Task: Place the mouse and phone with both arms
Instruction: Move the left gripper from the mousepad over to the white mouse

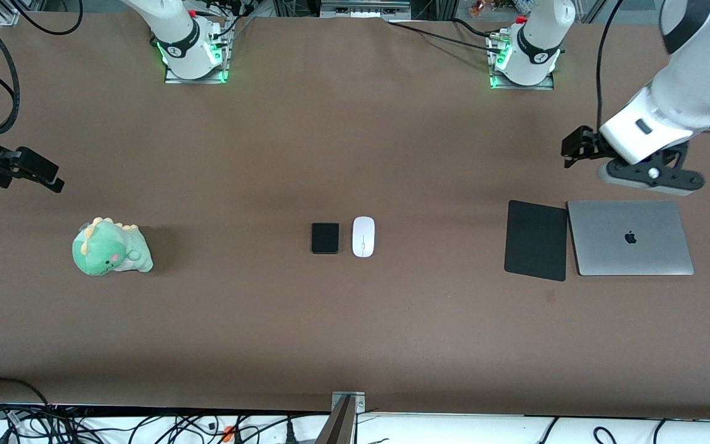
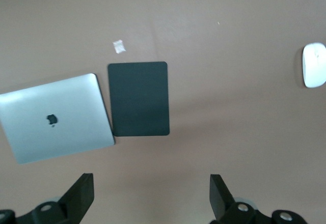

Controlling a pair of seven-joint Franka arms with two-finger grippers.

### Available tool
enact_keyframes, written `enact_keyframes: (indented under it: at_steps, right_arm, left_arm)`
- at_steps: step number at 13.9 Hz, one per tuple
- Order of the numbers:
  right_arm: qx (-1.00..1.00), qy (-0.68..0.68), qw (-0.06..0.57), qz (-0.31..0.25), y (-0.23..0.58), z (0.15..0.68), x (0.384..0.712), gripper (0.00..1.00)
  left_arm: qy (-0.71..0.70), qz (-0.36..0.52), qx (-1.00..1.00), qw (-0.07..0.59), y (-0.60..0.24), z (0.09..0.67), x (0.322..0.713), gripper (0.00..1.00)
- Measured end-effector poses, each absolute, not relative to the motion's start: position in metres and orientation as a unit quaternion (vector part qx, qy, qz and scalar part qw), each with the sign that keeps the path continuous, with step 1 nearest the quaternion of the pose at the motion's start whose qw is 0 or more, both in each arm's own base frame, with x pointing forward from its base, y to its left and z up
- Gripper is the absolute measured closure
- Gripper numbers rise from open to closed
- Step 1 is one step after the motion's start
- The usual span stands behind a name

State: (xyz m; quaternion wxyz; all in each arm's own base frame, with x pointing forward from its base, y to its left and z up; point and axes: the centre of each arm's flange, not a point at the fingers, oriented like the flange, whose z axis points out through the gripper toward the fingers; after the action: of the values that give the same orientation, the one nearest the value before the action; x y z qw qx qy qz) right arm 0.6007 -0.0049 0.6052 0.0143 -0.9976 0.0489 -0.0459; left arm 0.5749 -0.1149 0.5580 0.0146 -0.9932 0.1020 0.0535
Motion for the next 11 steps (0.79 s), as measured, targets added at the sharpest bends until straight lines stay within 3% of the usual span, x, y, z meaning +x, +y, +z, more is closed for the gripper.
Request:
enact_keyframes:
  at_steps: [3, 11]
  right_arm:
    - [-0.996, 0.065, 0.023, -0.047, -0.023, 0.606, 0.6, 0.0]
    - [-0.996, 0.071, 0.028, -0.052, -0.033, 0.611, 0.598, 0.0]
  left_arm:
    - [0.14, 0.073, -0.988, 0.004, -0.16, 0.514, 0.587, 0.0]
    - [0.152, 0.004, -0.986, -0.067, -0.288, 0.428, 0.61, 0.0]
